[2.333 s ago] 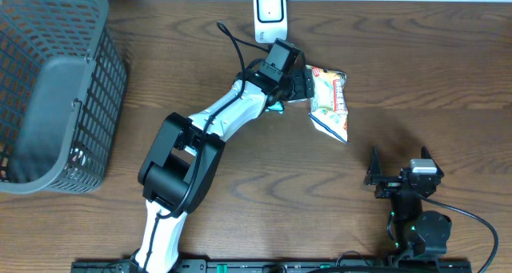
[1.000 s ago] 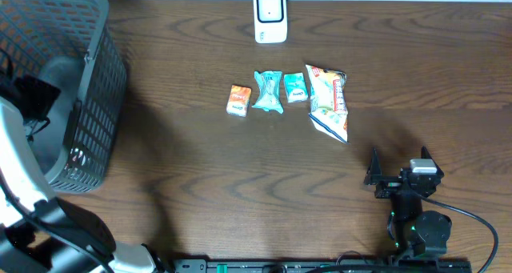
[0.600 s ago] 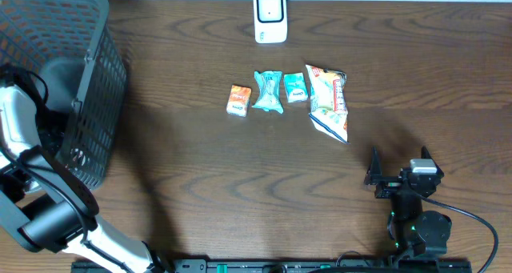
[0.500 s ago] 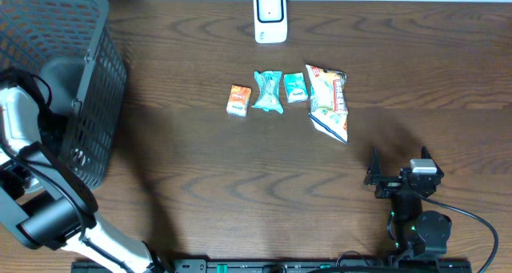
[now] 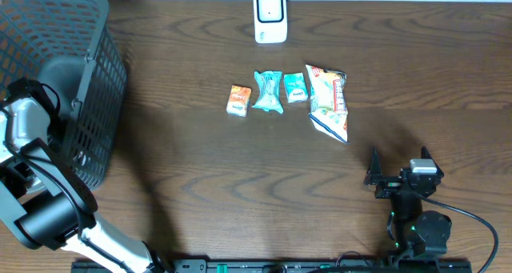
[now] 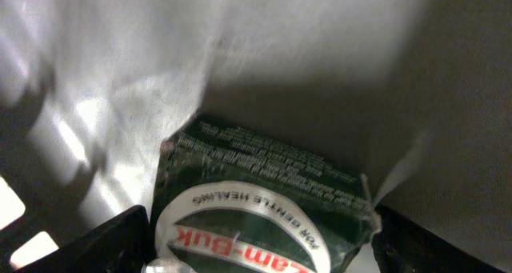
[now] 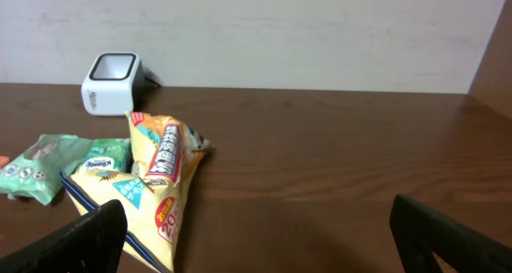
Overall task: Scan the item barcode
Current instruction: 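Reach into the basket and grasp the dark round tin with left gripper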
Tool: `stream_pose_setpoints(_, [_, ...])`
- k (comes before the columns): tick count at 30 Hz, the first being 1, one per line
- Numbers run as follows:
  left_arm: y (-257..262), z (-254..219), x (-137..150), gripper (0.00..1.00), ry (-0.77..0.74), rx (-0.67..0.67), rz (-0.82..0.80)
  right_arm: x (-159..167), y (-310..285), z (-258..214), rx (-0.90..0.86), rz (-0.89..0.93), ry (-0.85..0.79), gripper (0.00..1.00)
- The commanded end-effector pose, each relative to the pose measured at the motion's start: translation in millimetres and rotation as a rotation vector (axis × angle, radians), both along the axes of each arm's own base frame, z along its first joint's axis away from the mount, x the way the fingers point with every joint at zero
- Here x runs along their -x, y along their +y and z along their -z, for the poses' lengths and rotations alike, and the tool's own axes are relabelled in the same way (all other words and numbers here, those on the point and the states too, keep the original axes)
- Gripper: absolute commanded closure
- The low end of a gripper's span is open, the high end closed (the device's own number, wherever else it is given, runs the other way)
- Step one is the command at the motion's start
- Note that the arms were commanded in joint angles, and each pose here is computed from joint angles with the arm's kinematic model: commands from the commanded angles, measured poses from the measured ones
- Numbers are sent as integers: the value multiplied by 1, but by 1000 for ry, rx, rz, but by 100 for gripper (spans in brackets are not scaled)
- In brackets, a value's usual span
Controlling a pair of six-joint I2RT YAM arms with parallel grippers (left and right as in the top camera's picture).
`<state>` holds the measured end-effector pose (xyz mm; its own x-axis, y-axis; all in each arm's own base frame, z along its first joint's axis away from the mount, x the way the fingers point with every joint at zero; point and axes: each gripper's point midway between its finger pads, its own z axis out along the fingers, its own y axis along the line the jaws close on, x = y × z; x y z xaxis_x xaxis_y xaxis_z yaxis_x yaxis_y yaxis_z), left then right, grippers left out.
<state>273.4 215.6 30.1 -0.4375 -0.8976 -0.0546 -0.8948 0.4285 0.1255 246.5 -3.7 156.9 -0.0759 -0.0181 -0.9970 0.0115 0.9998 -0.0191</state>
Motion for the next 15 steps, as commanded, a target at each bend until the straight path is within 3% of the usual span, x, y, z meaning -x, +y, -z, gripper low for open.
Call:
stream_pose_setpoints(1, [-5,17,11,13,43,18,34,0,1,1,11,-6,1,1])
stream_pose_setpoints(4, [-5,21,11,14,34,12,35,0,1,1,11,-6,1,1])
stream_pose_setpoints(7, [-3,21,8,28,28,9,59,0,1,1,12,-6,1,1])
stream_pose_setpoints(10, [-1,15,4,30,16,4,59,0,1,1,12,-6,1,1])
stream_pose_setpoints(12, [2,5,0,37,0,-5,59,0,1,1,11,-6,1,1])
stream_pose_setpoints(15, [3,-20,-16,39,-79,-5,57,0,1,1,12,-6,1,1])
